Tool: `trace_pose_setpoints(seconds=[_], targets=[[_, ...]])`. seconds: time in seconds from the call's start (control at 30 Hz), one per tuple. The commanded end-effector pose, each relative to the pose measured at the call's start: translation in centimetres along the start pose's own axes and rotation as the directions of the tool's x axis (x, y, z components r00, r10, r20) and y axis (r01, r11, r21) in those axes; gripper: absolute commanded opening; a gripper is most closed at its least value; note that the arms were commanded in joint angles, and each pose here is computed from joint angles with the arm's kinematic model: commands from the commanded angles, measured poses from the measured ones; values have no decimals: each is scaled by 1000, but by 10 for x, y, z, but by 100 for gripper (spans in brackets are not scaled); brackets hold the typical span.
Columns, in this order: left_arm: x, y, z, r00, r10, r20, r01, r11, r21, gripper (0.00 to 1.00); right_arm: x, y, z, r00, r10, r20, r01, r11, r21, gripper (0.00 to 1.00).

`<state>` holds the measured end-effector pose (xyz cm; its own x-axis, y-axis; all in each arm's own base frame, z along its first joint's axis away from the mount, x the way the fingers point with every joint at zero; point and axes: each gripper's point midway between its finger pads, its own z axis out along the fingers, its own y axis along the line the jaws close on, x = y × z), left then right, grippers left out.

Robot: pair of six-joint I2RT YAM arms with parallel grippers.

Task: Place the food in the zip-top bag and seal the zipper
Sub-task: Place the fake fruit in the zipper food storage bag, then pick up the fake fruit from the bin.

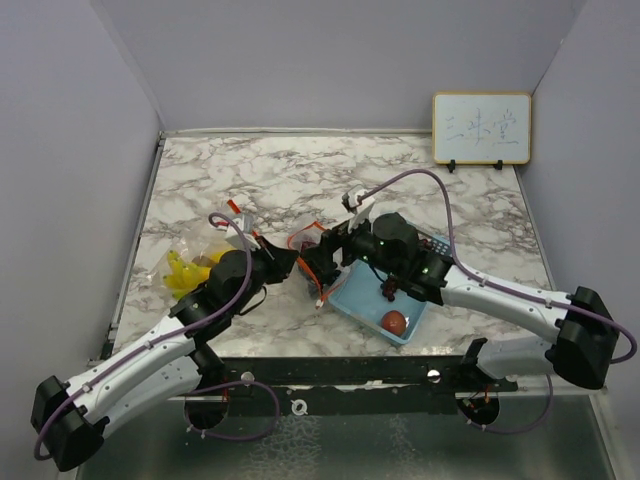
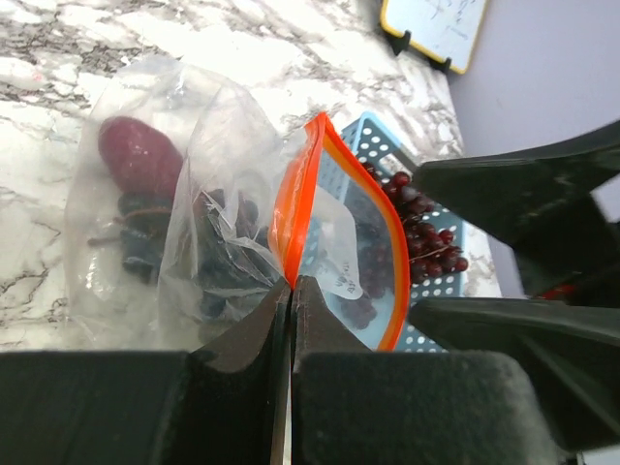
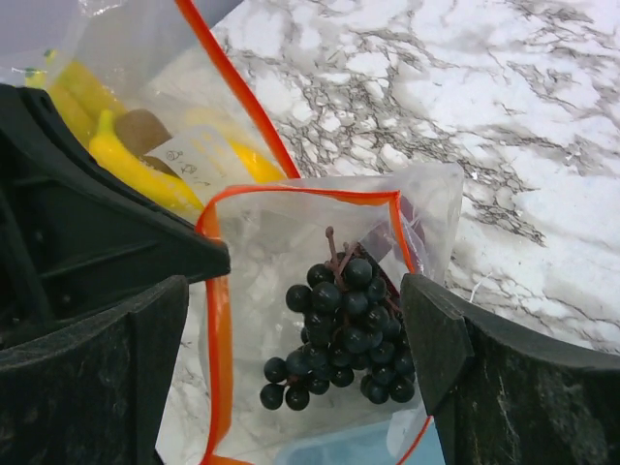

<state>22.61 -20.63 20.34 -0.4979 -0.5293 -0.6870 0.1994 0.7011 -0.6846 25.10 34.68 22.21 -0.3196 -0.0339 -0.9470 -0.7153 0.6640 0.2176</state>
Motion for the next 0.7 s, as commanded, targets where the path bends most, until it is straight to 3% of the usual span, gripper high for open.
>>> trace_pose_setpoints(seconds=[0.0, 0.1, 0.17, 0.37, 0.67], targets=[[4, 3, 8, 1000, 0, -1, 0, 1000, -14, 0, -3, -21, -13, 998, 67, -8, -65, 988, 142, 89], [1, 0, 8, 1000, 16, 0, -16, 1000, -9, 0, 20, -87, -42, 983, 172, -57, -117, 841, 528, 88], [-3, -3, 7, 1000, 25, 11, -25, 1000, -1, 0, 38, -123, -60, 963, 256, -79, -141, 734, 665, 87], [-10, -6, 2, 999, 41, 36, -42, 999, 18, 0, 86, -185, -75, 901, 427, -74, -243, 639, 730, 88], [-6, -5, 2, 999, 46, 28, -47, 999, 27, 0, 137, -219, -49, 884, 409, -226, -78, 606, 792, 88]])
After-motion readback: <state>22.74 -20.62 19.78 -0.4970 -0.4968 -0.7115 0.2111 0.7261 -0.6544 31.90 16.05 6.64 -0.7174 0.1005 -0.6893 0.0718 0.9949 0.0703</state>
